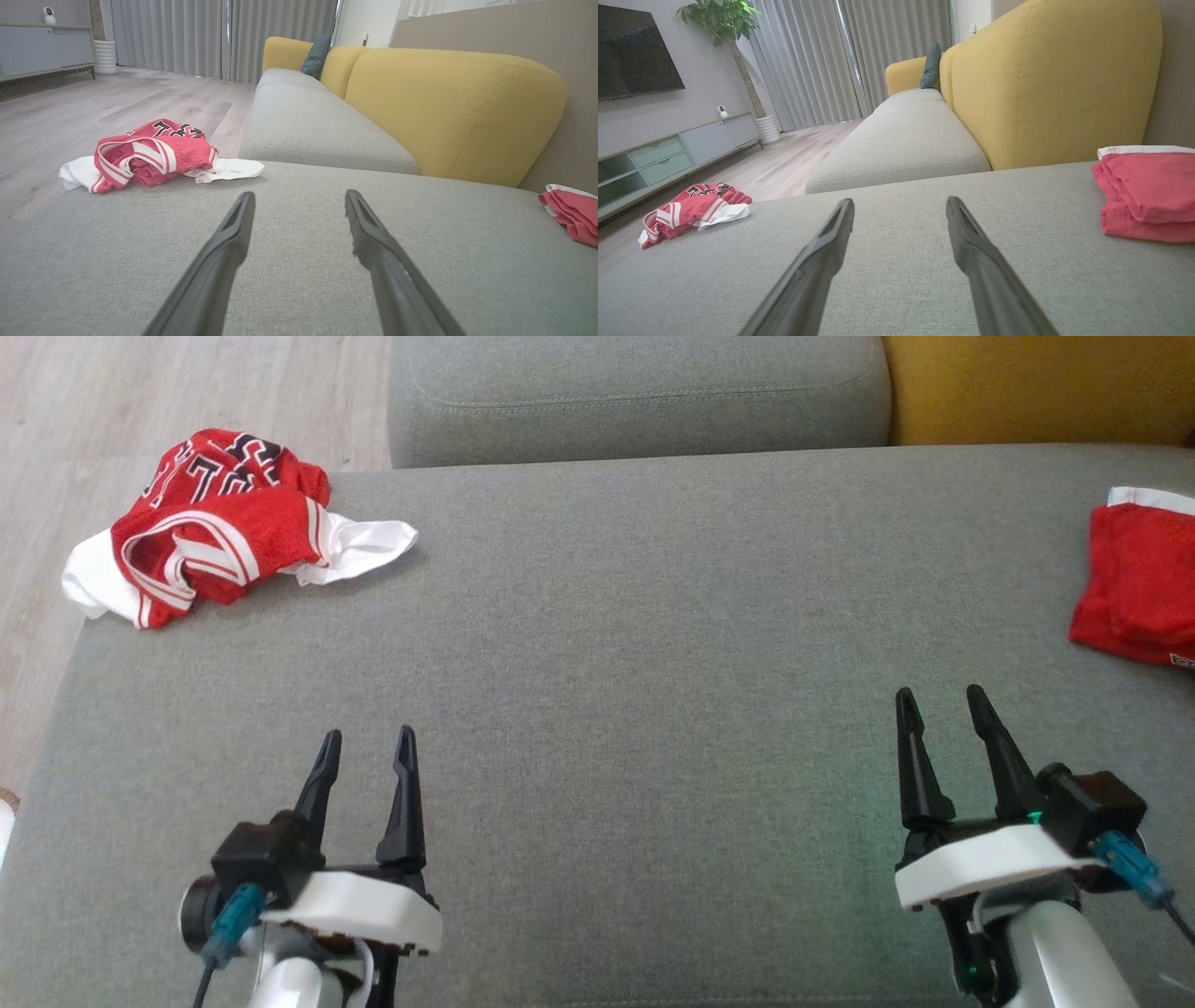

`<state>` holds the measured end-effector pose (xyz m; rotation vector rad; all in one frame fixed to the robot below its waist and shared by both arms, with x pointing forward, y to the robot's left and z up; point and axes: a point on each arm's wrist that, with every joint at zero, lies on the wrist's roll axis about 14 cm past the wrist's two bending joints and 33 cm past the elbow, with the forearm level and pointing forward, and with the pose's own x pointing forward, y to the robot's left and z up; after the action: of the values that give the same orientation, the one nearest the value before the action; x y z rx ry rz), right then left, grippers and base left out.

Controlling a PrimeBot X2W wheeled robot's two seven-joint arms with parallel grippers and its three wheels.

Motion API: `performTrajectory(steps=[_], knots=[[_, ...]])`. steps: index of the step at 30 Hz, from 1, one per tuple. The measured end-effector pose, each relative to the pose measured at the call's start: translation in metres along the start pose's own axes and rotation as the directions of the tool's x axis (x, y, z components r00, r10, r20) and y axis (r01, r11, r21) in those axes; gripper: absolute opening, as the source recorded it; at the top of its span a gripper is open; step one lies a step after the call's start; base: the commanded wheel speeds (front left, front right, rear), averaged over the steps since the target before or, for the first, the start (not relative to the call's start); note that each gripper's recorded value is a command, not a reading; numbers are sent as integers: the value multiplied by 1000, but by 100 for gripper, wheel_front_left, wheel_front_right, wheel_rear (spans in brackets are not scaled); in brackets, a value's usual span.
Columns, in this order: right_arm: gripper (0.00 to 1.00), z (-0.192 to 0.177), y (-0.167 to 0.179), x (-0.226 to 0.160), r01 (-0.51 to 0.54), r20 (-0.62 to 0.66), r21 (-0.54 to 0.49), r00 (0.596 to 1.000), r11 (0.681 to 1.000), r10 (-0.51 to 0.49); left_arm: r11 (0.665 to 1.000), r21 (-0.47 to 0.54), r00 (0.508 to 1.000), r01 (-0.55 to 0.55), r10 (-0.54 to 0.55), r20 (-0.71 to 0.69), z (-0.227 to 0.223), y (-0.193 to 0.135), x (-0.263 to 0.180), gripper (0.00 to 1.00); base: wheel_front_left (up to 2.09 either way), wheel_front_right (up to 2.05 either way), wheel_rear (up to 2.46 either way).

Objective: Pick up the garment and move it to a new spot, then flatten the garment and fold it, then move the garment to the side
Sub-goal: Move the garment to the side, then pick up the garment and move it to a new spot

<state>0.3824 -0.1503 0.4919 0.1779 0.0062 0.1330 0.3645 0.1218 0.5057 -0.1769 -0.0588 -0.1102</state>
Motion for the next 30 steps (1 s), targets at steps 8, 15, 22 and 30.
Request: performTrajectory(steps=[8, 15, 22, 30], knots=[[100, 3, 4, -4, -12, 2, -1, 1000, 1000, 12, 1000, 0, 1000, 8, -8, 0, 0, -3, -2, 100, 0, 0, 0], [100, -1, 8, -9, -20, -15, 1, 1000, 1000, 20, 1000, 0, 1000, 15, -15, 3, 1, -5, -5, 100, 0, 0, 0], [100, -4, 12, -10, -31, -23, 2, 999, 1000, 31, 1000, -1, 1000, 4, -4, -9, -3, -3, -12, 100, 0, 0, 0], [100, -2, 31, 0, -91, -22, 1, 996, 996, 91, 999, 2, 999, -47, 47, 7, 3, 12, -22, 100, 0, 0, 0]])
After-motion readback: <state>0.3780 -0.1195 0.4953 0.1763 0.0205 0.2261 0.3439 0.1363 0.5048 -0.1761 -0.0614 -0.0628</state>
